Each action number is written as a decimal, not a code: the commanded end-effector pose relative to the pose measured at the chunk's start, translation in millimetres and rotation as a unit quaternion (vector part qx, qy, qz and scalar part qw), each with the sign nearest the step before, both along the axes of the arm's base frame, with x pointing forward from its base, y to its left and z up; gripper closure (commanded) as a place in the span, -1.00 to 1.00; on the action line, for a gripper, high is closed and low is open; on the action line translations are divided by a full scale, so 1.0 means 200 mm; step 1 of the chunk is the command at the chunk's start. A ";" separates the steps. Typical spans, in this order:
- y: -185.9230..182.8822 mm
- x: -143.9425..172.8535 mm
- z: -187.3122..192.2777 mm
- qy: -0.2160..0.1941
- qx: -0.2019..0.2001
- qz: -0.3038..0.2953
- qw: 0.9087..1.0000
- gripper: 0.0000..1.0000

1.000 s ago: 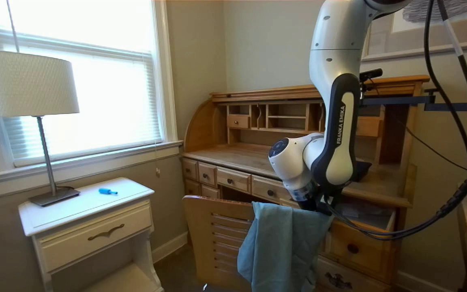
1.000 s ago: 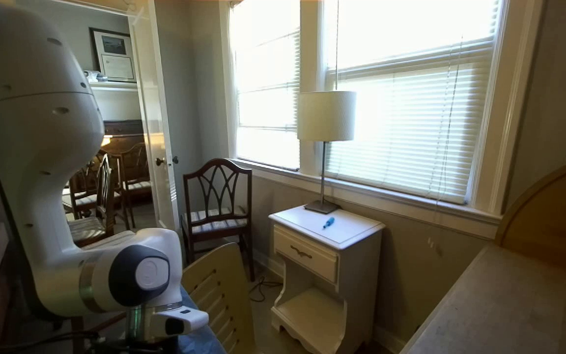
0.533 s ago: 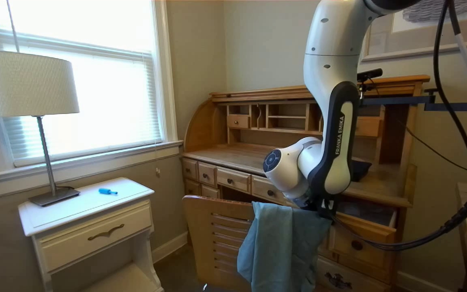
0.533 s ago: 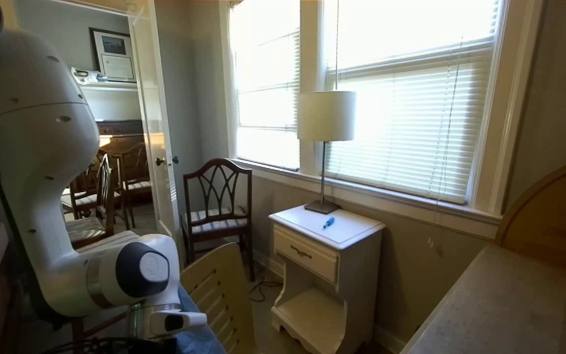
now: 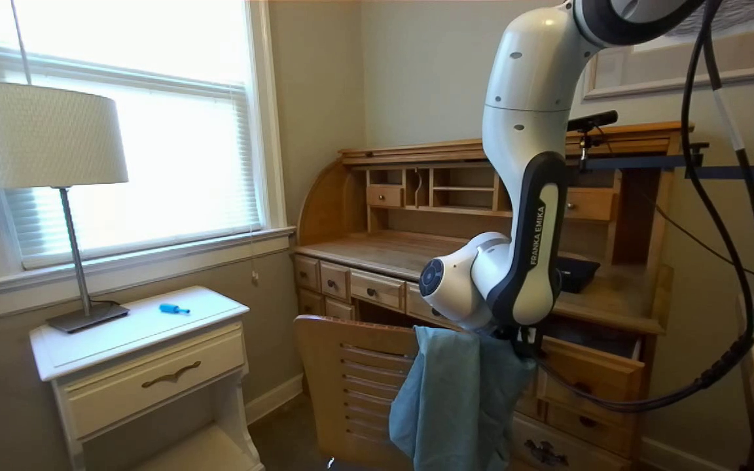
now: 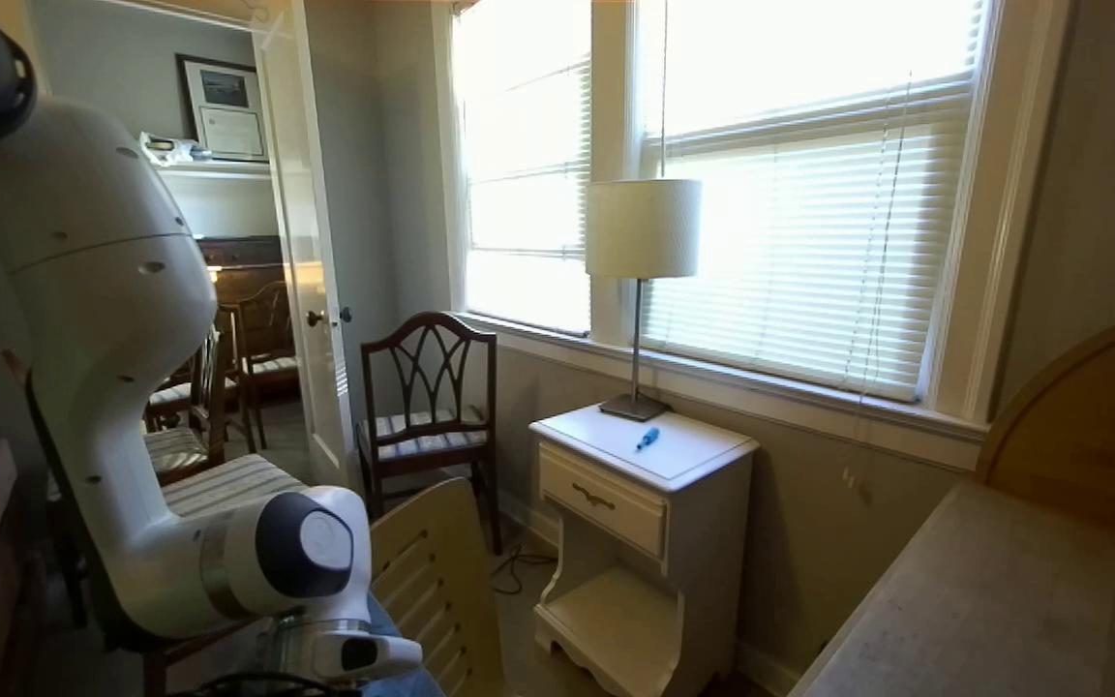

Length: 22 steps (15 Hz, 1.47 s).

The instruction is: Close the drawer

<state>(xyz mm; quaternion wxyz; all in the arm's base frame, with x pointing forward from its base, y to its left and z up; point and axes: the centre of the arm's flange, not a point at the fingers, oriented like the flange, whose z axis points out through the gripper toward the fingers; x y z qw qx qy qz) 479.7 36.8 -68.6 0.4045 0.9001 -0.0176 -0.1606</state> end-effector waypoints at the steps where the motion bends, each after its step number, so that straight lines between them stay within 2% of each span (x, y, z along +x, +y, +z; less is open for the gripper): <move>1: 0.00 0.00 0.00 0.000 0.001 0.002 1.000 0.98; 5: 0.00 0.00 0.00 0.001 0.001 0.002 1.000 1.00; 10: 0.02 -0.04 0.09 -0.047 0.079 0.024 0.995 1.00; 14: -0.05 -0.09 0.13 -0.080 0.111 0.039 0.990 1.00; 18: -0.16 -0.17 0.21 -0.113 0.167 0.082 0.976 1.00; 20: -0.20 -0.19 0.23 -0.111 0.177 0.074 0.975 1.00; 21: -0.21 -0.19 0.23 -0.103 0.170 0.055 0.978 1.00; 22: -0.21 -0.21 0.23 -0.099 0.141 0.031 0.985 1.00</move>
